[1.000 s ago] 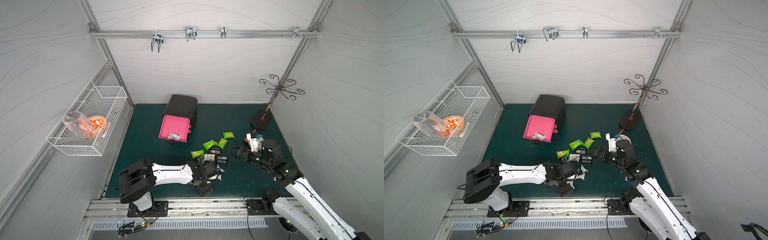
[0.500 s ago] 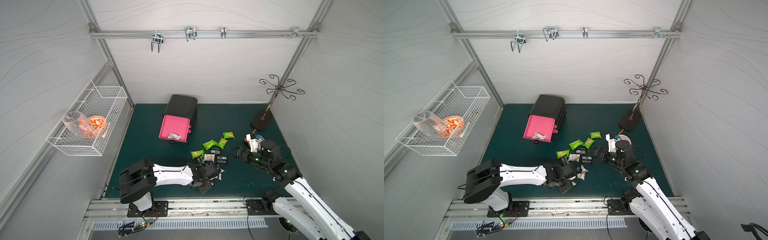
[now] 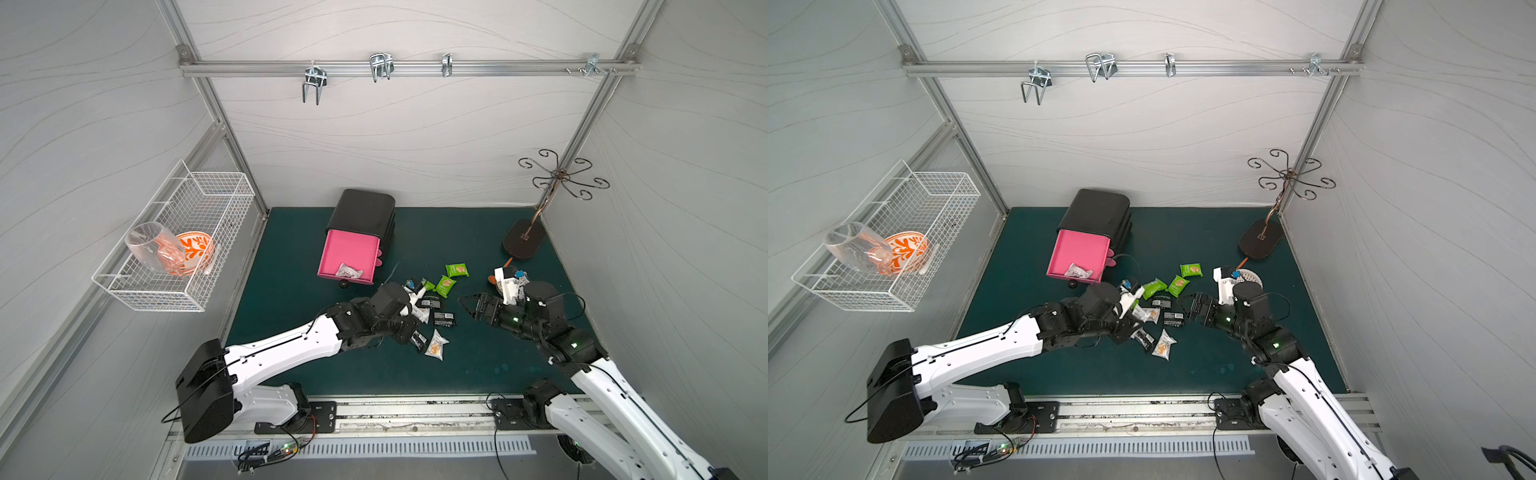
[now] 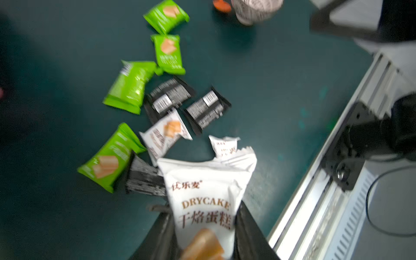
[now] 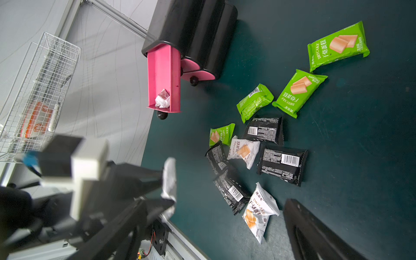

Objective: Place the cookies into the drawer by color
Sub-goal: Pick up the cookie at the center of the board, then place the cookie in the drawer.

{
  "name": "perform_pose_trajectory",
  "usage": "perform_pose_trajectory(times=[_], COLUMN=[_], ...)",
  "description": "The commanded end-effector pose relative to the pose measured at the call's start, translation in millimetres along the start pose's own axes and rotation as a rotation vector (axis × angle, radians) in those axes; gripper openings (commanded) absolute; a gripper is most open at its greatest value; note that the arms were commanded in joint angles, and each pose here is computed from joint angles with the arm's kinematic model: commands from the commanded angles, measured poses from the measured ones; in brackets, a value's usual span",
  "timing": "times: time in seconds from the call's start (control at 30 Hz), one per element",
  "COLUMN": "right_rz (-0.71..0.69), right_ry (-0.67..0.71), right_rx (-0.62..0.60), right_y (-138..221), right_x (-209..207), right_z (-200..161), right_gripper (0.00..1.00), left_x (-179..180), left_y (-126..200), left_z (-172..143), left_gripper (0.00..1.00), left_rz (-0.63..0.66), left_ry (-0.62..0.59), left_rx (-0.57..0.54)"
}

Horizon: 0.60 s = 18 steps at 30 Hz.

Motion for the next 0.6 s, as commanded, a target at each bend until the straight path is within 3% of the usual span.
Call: perform_pose_trajectory(times=[0.0,0.2,0.57], right_rz=[0.013,0.011,-0.009], right_ry=[0.005,0.018,0.047], right_rx=[-0.019,-0.021,-0.03], right_y=[0,2,6], right_x=[2,3,-1], right_z=[1,1,-1], right_gripper=[0.99,0.99,0.99], left_x=[20,83,167], left_y=[18,18,8], left_z=[51,95,103], left_gripper=[0.11,0.11,0.12], left_rz=[0.06,0.21,0.58], left_ry=[0.046,0.179,0.264], left_rx=[-0.154,-0.224,-0.186])
Point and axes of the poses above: each gripper's point midway between its finger pads, its own y axis back along the fingers, its own x axis along the line the jaws close on, z = x × y, the point moved 6 cm from there along y, back along the fingers, and after that the axes turned 1 degree about y, right-handed, at the moved point
